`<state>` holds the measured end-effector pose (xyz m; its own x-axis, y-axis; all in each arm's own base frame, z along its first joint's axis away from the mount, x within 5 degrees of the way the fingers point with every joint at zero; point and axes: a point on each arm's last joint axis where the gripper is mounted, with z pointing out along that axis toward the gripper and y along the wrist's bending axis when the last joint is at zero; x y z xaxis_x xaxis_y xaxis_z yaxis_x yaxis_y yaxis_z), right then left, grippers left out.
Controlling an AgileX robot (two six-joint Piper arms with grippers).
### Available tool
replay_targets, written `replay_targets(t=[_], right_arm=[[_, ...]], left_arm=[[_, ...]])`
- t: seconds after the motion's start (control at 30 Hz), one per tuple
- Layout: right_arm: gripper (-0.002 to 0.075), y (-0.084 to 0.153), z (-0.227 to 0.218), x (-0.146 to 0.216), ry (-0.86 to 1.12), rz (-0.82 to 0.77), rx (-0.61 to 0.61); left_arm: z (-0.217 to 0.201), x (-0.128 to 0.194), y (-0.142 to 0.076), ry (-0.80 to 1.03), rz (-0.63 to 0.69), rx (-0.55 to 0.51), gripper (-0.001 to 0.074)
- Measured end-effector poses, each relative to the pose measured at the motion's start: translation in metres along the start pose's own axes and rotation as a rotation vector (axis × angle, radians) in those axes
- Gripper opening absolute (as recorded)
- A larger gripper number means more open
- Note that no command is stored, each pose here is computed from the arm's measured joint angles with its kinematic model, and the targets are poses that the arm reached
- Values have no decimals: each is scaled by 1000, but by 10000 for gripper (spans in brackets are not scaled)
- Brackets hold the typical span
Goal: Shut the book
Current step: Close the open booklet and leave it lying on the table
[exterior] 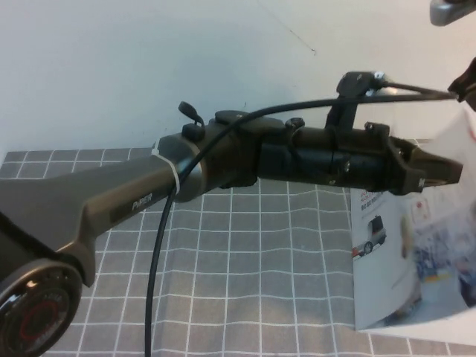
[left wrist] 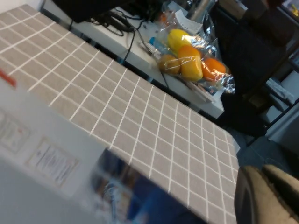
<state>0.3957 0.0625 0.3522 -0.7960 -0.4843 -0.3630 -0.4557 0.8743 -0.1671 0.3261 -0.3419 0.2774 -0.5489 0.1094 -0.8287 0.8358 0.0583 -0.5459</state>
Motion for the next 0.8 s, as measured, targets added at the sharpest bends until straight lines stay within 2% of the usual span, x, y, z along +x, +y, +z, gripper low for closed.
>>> replay_targets(t=[0.17, 0.3, 0.43, 0.6, 0.7, 0.8], right_arm=[[-2, 0, -16, 2, -29, 1, 11], [-1, 6, -16, 3, -38, 2, -46], [-2, 18, 5, 10, -4, -22, -155], [-1, 26, 35, 25, 48, -24, -177], [-2, 26, 30, 32, 43, -38, -147], [-2, 24, 4, 36, -9, -48, -104]], left_arm=[[-2, -20, -13, -1, 3, 37, -1], [-11, -35, -27, 96, 102, -21, -1], [-27, -41, -37, 233, 192, -192, -1], [-54, -46, -39, 369, 220, -471, -1], [-71, -46, -43, 413, 255, -608, -2], [-88, -43, -52, 399, 269, -698, -1]])
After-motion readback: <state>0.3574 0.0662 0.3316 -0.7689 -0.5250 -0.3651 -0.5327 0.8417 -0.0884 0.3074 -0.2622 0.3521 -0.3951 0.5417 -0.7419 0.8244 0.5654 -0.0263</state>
